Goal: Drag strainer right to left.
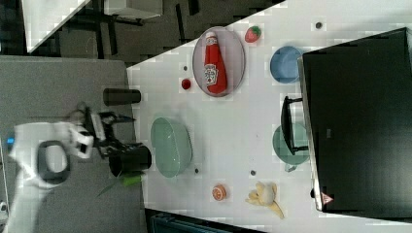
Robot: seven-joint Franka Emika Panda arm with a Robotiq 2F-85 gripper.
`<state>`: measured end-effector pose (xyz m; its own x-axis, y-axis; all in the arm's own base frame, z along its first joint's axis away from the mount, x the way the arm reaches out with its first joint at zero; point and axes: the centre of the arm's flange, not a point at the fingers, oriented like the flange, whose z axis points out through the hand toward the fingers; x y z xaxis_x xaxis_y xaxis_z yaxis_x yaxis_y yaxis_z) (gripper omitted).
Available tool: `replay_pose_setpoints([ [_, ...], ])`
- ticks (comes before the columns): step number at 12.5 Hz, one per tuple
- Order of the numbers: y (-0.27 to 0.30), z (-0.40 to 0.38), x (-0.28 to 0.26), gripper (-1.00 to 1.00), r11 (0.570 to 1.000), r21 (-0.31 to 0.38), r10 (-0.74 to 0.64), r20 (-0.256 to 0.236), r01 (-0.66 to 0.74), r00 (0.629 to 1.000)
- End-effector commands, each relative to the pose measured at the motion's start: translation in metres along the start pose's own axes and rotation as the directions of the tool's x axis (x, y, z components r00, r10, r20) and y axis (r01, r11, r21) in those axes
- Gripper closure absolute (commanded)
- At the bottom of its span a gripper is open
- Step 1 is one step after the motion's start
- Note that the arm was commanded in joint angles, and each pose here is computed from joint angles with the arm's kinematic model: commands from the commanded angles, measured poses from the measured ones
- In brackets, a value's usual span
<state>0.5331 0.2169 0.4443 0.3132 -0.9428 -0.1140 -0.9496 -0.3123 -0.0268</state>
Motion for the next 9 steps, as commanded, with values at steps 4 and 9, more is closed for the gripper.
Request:
replay_pose_setpoints([
  [4,0.098,-0.135,0.215,-1.00,0.926,-0.035,-0.378,-0.080,0.376,0.923],
  [9,0.132,-0.158,0.244,-1.00,0.926,-0.060,-0.378,-0.092,0.373,0.921],
])
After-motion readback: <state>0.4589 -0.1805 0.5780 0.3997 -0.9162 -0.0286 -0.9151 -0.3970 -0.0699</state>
